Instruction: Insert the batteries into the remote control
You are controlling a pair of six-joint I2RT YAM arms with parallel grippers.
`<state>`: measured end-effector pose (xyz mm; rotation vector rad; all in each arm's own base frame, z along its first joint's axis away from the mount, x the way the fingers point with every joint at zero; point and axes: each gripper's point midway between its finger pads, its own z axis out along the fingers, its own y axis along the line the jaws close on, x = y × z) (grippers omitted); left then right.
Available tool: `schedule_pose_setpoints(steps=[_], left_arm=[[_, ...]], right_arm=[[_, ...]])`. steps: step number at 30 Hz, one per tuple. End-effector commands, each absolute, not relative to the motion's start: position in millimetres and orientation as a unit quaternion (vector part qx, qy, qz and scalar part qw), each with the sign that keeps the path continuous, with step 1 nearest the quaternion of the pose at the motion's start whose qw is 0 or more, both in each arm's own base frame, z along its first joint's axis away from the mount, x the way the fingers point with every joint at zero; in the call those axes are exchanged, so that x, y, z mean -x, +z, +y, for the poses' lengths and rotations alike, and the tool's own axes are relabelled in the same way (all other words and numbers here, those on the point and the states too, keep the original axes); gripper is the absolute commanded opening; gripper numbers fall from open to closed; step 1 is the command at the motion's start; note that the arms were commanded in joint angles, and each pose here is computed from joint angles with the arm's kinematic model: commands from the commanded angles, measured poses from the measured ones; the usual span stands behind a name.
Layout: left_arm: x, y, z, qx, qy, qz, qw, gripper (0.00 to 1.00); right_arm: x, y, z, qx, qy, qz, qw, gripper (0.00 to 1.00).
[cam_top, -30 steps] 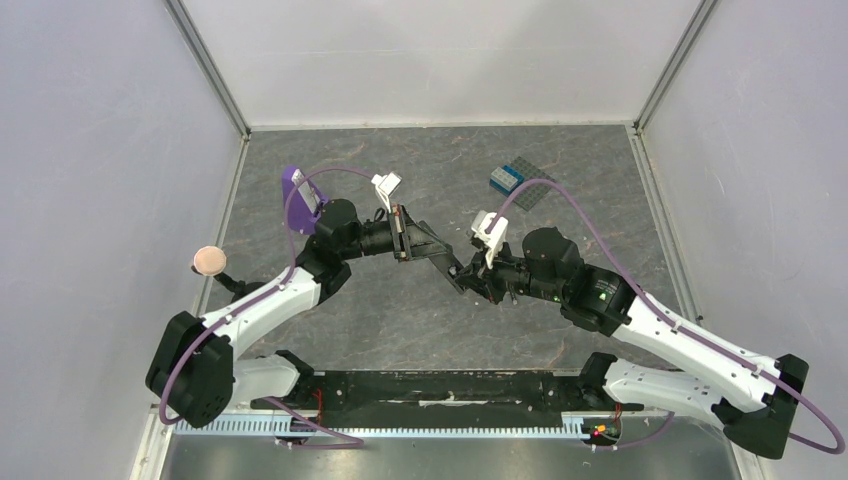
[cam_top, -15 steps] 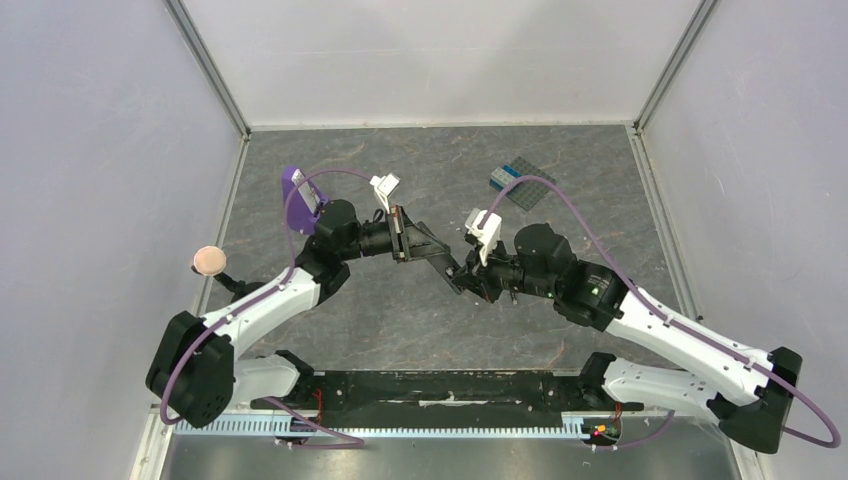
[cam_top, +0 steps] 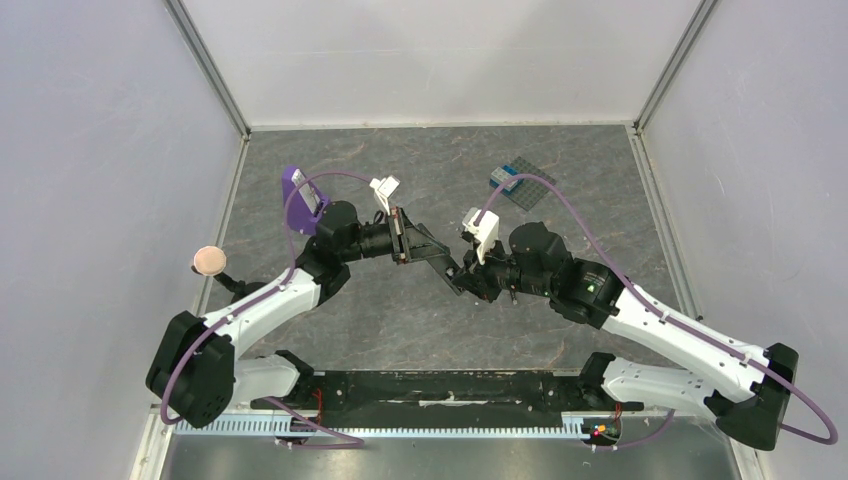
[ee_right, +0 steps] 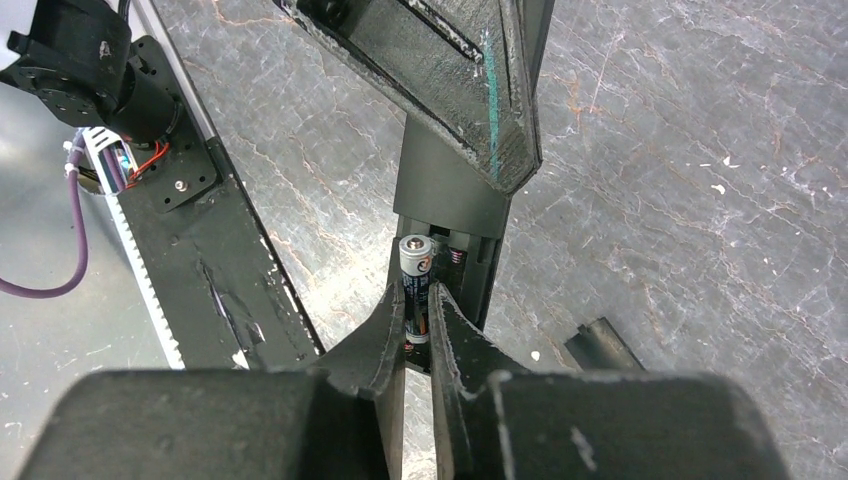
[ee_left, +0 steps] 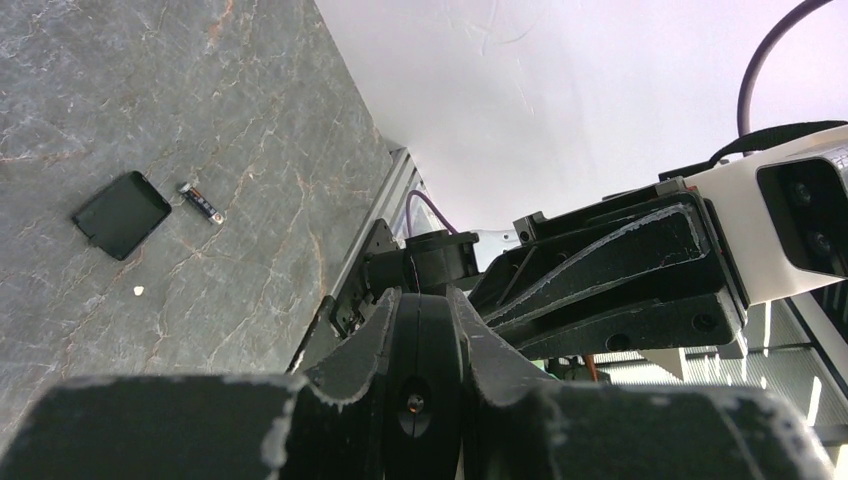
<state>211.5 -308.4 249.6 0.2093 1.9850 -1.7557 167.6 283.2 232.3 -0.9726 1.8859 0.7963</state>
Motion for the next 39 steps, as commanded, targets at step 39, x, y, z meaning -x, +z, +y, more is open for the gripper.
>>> schedule_pose_setpoints(steps=[39], left_arm=[[-214, 284, -308, -0.107, -0.654, 0.688, 0.296, 0.02]], right_arm=[[-171, 257, 278, 0.348, 0.322, 0.759, 0.446, 0.43]])
